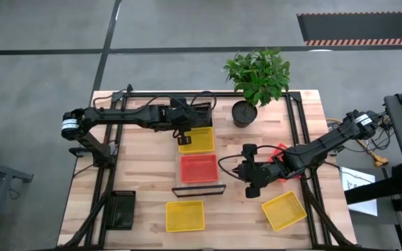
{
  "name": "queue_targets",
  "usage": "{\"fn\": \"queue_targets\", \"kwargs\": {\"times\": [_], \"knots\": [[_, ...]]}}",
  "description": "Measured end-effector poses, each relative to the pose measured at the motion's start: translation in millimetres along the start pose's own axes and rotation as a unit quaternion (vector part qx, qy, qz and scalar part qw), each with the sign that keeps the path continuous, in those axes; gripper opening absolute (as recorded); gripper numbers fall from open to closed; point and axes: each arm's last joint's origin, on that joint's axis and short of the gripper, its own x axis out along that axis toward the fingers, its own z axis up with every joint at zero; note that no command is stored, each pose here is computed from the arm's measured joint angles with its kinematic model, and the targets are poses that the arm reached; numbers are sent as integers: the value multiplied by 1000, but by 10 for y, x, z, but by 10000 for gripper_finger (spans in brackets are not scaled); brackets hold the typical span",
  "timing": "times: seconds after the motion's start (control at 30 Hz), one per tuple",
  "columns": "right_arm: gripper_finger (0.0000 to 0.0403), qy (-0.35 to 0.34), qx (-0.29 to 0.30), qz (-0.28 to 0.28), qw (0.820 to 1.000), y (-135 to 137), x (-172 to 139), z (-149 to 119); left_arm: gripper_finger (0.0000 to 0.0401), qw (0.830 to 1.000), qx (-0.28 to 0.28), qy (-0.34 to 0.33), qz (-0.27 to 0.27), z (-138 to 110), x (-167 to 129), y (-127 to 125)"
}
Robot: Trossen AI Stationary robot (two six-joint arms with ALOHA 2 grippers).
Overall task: Stack baskets on shelf by color
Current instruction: Stack the top black bin on top of the other black bin on the shelf, then stack the left yellow bin into the yellow bin on the shelf
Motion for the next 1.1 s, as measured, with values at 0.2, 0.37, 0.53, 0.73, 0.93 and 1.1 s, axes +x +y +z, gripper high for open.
{"fn": "queue_targets", "kwargs": {"times": [0.2, 0.37, 0.53, 0.73, 0.93, 1.1], "knots": [[9, 0, 0, 0, 1000, 0, 0, 0, 36, 1000, -1, -1, 0, 2, 0, 1], [9, 0, 0, 0, 1000, 0, 1, 0, 36, 1000, -3, -4, 1, 9, 0, 0], [9, 0, 0, 0, 1000, 1, 1, 0, 37, 1000, -21, -18, -6, 66, -59, -43], [9, 0, -1, 0, 1000, 2, 6, -6, 37, 996, -41, -57, -53, 128, -300, -239], [9, -3, -11, 1, 1000, 11, 32, -29, 37, 988, -51, -113, -92, 159, -726, -510], [9, -10, -13, 1, 1000, 15, 37, -18, 37, 978, -60, -148, -137, 122, -1055, -763]]}}
